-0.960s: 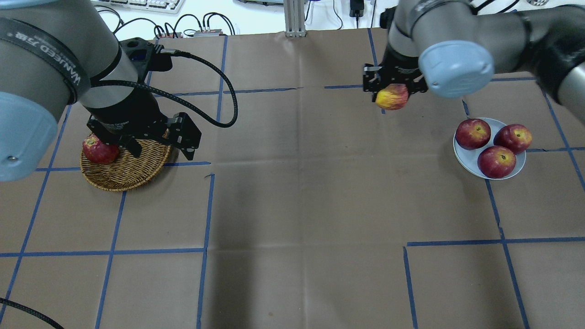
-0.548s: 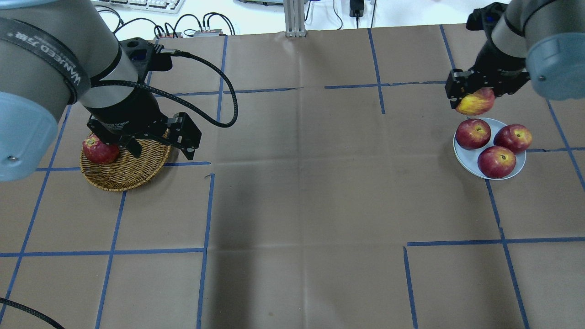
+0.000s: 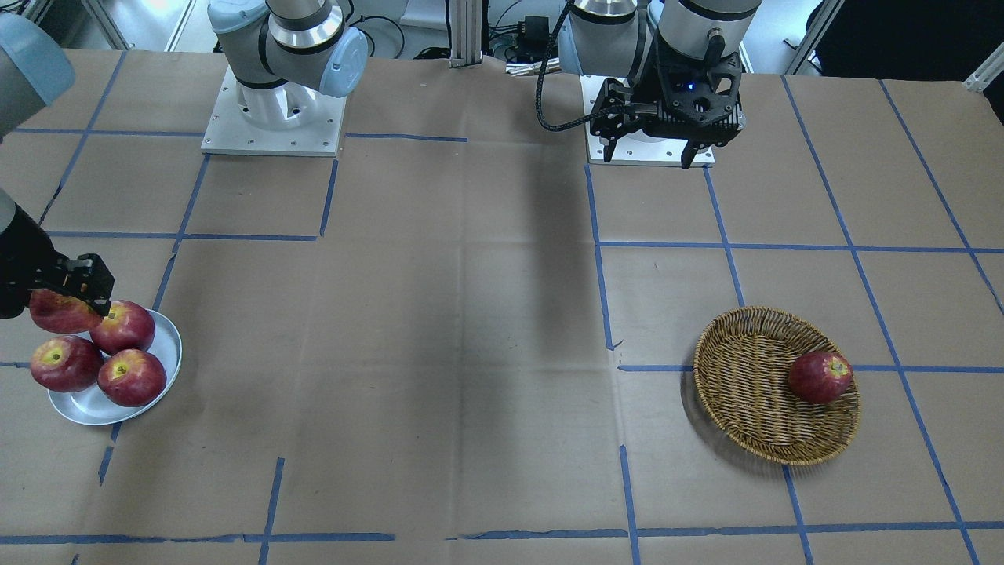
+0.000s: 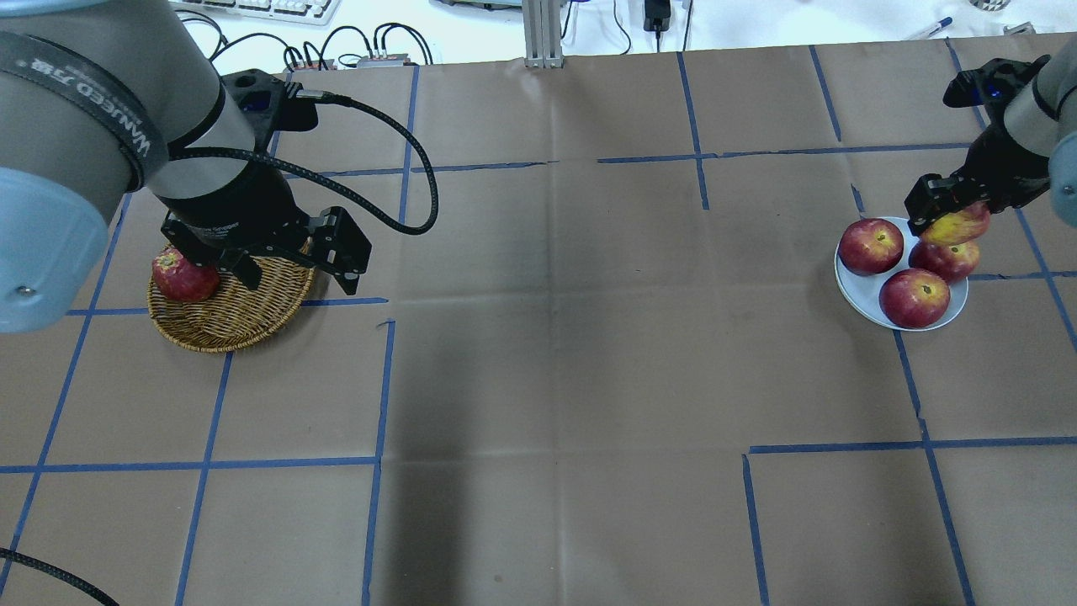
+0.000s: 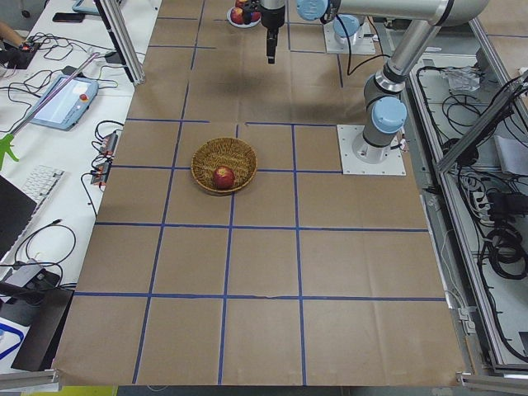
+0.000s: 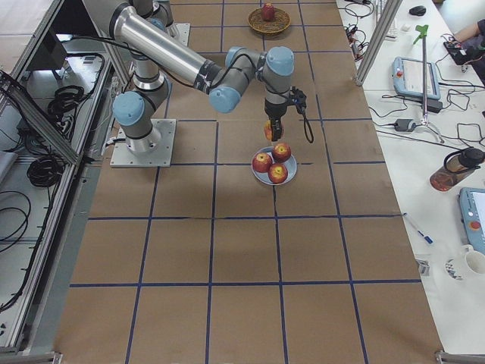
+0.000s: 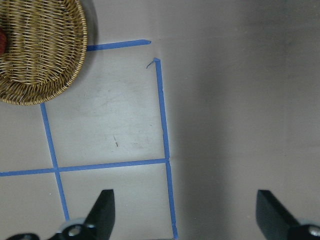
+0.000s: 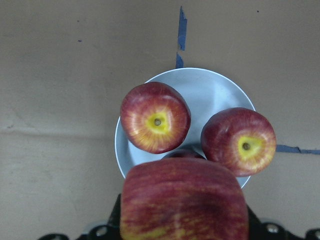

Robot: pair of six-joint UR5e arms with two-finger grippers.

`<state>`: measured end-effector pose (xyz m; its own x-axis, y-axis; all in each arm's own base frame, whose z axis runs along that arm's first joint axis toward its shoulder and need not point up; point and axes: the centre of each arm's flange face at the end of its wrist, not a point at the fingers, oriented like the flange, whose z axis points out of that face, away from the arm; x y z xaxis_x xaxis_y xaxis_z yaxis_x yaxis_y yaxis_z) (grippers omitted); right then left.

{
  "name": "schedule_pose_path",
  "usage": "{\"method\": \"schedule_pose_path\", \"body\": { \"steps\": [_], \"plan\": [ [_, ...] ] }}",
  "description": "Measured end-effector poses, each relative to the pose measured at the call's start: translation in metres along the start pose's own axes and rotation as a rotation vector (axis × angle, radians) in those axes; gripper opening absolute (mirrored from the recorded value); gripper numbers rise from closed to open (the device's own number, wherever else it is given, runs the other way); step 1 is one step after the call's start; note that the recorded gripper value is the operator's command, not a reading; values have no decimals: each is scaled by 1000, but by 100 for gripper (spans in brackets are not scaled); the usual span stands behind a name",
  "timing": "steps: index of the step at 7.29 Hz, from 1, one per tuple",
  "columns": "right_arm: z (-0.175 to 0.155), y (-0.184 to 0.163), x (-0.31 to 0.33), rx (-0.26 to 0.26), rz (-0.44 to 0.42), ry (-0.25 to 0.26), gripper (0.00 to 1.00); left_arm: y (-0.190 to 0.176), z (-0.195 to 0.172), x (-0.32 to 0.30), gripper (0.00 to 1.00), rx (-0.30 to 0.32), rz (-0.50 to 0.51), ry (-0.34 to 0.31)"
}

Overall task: Transfer apple from basket to plate
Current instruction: 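Lower the apple onto the plate beside the red apples and open the right gripper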

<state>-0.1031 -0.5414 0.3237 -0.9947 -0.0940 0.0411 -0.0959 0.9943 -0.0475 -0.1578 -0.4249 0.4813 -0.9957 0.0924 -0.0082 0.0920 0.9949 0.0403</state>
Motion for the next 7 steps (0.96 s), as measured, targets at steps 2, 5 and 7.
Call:
{"method": "schedule_pose_path", "body": {
  "steps": [2, 5, 7],
  "plan": [
    [40, -9, 10, -10, -22, -1, 50, 0, 0, 0, 99, 0, -1, 0],
    [65, -9, 27, -28, -14, -8, 51, 0, 1, 0, 99, -2, 0, 0],
    [65, -6, 32, -31, -7, -15, 51, 0, 1, 0, 99, -3, 0, 0]
  ]
}}
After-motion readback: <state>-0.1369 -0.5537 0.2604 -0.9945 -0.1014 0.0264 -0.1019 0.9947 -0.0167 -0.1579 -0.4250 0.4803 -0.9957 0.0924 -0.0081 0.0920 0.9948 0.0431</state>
